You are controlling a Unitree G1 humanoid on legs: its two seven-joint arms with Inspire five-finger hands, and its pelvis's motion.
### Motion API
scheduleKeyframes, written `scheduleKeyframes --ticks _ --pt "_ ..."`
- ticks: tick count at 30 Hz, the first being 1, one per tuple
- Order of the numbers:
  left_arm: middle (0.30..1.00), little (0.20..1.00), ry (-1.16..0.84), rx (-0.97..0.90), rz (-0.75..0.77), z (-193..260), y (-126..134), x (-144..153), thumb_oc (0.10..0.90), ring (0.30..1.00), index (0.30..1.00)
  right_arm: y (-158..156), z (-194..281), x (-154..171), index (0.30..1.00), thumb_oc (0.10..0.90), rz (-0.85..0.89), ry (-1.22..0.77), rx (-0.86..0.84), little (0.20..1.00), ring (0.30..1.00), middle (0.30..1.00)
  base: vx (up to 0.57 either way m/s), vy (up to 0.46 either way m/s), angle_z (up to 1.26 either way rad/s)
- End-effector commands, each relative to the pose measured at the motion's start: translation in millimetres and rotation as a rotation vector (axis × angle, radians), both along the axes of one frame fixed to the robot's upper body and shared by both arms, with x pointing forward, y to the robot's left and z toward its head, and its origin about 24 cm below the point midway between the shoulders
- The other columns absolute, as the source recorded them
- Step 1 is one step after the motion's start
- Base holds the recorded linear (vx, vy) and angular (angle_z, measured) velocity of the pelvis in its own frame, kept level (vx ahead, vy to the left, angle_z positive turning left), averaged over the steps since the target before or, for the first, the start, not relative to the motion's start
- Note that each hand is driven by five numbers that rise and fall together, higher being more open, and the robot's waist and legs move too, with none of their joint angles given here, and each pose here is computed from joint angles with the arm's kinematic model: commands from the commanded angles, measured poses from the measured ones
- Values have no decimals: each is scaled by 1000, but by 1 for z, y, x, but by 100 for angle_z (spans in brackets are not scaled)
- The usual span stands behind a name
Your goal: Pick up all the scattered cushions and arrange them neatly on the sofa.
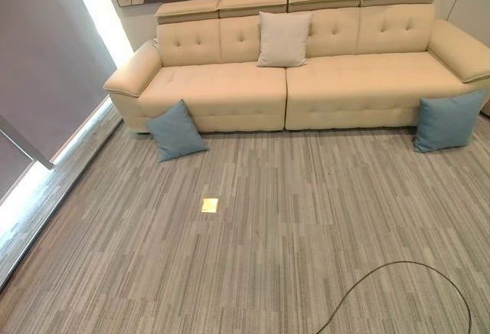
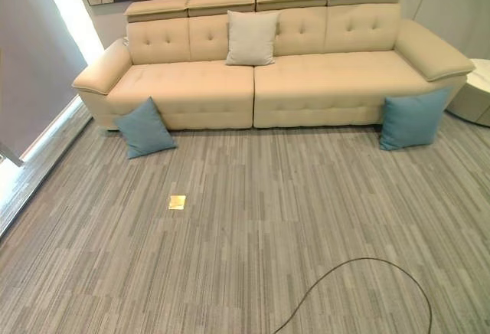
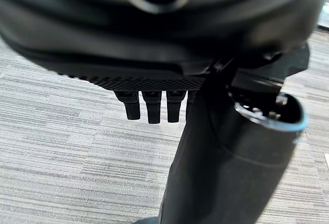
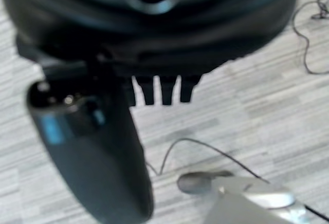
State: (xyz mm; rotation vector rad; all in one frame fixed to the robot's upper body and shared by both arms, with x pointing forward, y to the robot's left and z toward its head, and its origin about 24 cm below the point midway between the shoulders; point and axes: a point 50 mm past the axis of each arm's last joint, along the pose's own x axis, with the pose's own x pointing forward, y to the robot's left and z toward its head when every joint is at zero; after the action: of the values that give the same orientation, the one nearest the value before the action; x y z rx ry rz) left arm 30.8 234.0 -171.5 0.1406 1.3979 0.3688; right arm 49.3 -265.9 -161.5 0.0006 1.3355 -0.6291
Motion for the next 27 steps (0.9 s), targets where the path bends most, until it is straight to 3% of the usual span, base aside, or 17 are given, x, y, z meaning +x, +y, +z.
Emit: scheduleKeyframes --ticks 1,13,23,24,25,27 --pt "900 900 34 13 -61 1 3 6 800 900 900 2 0 8 900 800 67 2 -9 900 900 900 16 -21 -7" --pt "900 900 -41 -64 -212 -1 -25 35 800 900 900 16 -3 15 900 800 130 -6 36 900 900 900 10 -27 -2" --pt "900 900 -137 -27 -267 6 -20 64 800 900 900 10 -1 15 900 800 313 73 -5 900 900 900 13 -93 16" --pt "900 900 -140 -24 -262 6 -18 63 800 900 900 9 -2 9 900 800 286 87 2 900 900 900 405 89 78" --pt "900 900 -96 -36 -201 3 -14 43 800 900 900 5 -3 -8 900 800 103 84 22 900 900 900 536 162 65" --pt "900 900 -17 -34 -161 0 -9 18 800 900 900 3 -2 -10 900 800 24 51 26 900 900 900 542 239 30"
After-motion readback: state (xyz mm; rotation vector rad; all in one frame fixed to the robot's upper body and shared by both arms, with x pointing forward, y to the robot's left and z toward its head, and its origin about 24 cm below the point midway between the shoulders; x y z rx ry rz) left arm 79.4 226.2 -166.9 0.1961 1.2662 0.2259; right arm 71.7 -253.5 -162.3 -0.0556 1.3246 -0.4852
